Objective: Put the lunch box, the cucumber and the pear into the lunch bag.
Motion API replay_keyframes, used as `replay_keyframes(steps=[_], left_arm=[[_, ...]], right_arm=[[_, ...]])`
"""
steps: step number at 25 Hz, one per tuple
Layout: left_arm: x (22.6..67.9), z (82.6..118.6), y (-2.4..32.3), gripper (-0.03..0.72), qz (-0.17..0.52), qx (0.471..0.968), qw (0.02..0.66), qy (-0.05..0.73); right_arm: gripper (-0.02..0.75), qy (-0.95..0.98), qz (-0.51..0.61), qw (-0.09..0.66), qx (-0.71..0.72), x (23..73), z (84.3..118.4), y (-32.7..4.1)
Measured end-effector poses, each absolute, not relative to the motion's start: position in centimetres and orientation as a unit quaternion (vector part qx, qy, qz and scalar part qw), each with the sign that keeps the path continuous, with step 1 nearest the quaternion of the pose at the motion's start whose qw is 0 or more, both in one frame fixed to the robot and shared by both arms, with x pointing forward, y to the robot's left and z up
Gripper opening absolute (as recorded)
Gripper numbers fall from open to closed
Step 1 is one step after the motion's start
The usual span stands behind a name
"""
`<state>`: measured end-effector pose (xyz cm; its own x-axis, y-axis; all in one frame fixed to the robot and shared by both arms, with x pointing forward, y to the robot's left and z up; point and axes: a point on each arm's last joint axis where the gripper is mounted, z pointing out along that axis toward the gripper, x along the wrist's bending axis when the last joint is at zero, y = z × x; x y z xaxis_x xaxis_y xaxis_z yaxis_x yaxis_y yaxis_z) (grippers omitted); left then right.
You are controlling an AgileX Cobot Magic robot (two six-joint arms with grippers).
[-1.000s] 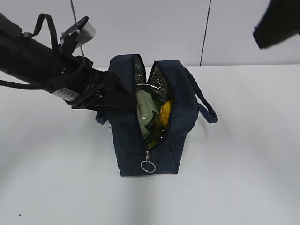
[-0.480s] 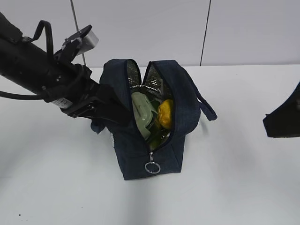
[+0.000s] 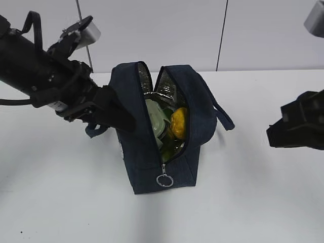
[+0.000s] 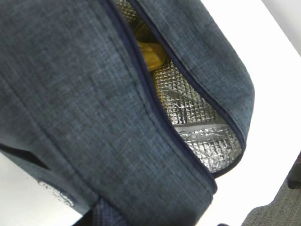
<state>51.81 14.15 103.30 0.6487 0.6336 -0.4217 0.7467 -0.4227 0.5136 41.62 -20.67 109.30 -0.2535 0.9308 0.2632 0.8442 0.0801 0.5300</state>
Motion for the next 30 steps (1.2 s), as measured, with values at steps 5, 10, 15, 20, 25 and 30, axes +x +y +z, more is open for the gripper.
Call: replay_keyframes(steps=[5,10,15,20,25,30], left_arm=[[51.5,103.9,14.3,0.428,-0.077,0.842,0.348,0.405],[51.4,103.8,14.3,0.428,-0.080,0.843,0.343,0.408],[51.4,103.9,14.3,0.428,-0.083,0.840,0.345,0.410],[51.5,103.9,14.2,0.404,-0.083,0.835,0.352,0.415],[51.9,103.5,14.1,0.279,-0.081,0.832,0.351,0.421],[52.3,102.7,13.9,0.120,-0.091,0.824,0.352,0.434]], right_arm=[[0.223,0.714,0.300,0.049,0.631,43.7,108.1,-21.4],[0.221,0.707,0.347,-0.028,0.615,45.1,107.8,-22.3],[0.220,0.744,0.354,-0.064,0.563,45.8,107.0,-23.2],[0.220,0.785,0.373,-0.052,0.492,45.6,106.8,-22.9],[0.219,0.786,0.402,-0.063,0.465,44.9,104.7,-22.5],[0.219,0.794,0.426,-0.056,0.430,44.5,103.6,-22.2]])
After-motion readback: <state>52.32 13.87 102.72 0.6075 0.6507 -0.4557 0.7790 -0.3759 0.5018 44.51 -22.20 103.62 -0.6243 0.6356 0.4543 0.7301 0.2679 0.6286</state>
